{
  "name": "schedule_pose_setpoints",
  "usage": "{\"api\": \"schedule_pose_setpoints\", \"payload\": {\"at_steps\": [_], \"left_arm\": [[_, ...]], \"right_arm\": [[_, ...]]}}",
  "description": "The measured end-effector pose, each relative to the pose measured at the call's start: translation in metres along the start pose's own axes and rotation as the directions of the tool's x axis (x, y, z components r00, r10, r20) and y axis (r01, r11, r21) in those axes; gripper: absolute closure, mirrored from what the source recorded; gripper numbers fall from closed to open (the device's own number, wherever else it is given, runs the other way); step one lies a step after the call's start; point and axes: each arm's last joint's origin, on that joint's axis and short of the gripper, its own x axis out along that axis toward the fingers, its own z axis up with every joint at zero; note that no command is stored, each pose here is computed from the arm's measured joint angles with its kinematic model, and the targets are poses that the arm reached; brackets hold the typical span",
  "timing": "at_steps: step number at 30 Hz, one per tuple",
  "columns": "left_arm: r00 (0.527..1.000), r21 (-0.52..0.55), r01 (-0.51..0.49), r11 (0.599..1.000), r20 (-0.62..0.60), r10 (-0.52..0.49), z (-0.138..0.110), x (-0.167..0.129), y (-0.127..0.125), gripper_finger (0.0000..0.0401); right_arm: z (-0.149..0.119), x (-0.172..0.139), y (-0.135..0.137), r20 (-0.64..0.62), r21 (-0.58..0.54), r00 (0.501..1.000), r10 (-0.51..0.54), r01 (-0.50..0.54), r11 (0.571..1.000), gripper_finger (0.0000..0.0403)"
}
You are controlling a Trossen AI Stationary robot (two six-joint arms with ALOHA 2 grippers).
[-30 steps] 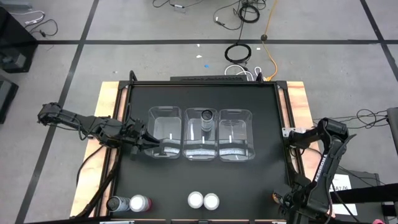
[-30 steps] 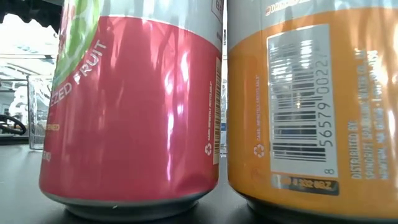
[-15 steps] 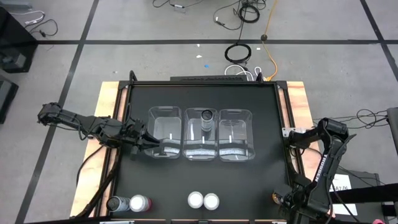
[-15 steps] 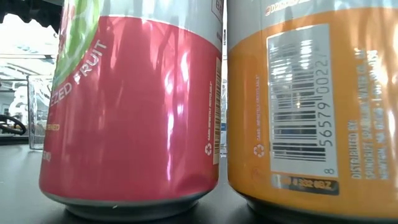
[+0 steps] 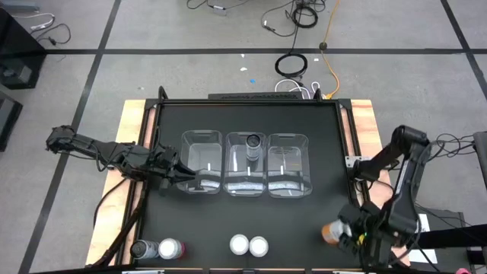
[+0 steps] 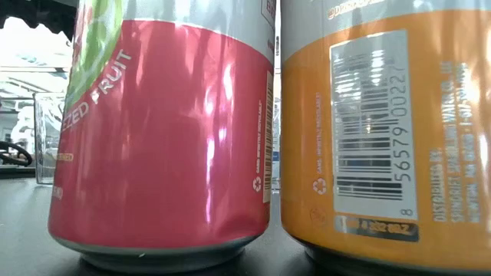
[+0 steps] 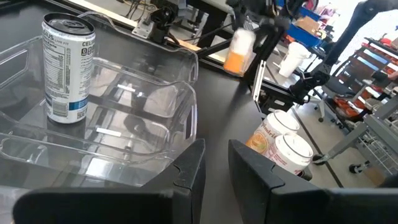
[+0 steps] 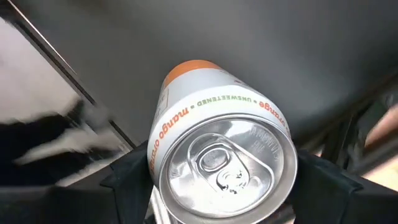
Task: Sort soda cans
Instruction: Put the right yellow-white soda can into the middle right transparent bin
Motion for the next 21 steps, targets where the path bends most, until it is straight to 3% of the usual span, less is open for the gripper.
{"api": "schedule_pose_setpoints", "payload": {"at_steps": [8, 21], "left_arm": [[1.0, 0.0, 0.0, 1.0, 0.0, 0.0, 0.0, 0.0, 0.0, 0.0321], [1.0, 0.001, 0.001, 1.0, 0.0, -0.001, 0.0, 0.0, 0.0, 0.0321]], "right_arm": [[0.046, -0.034, -0.018, 0.234, 0.043, 0.956, 0.178, -0.193, 0.98, 0.0116], [0.147, -0.055, -0.026, 0.391, 0.035, 0.915, 0.102, -0.125, 0.992, 0.0117]]}}
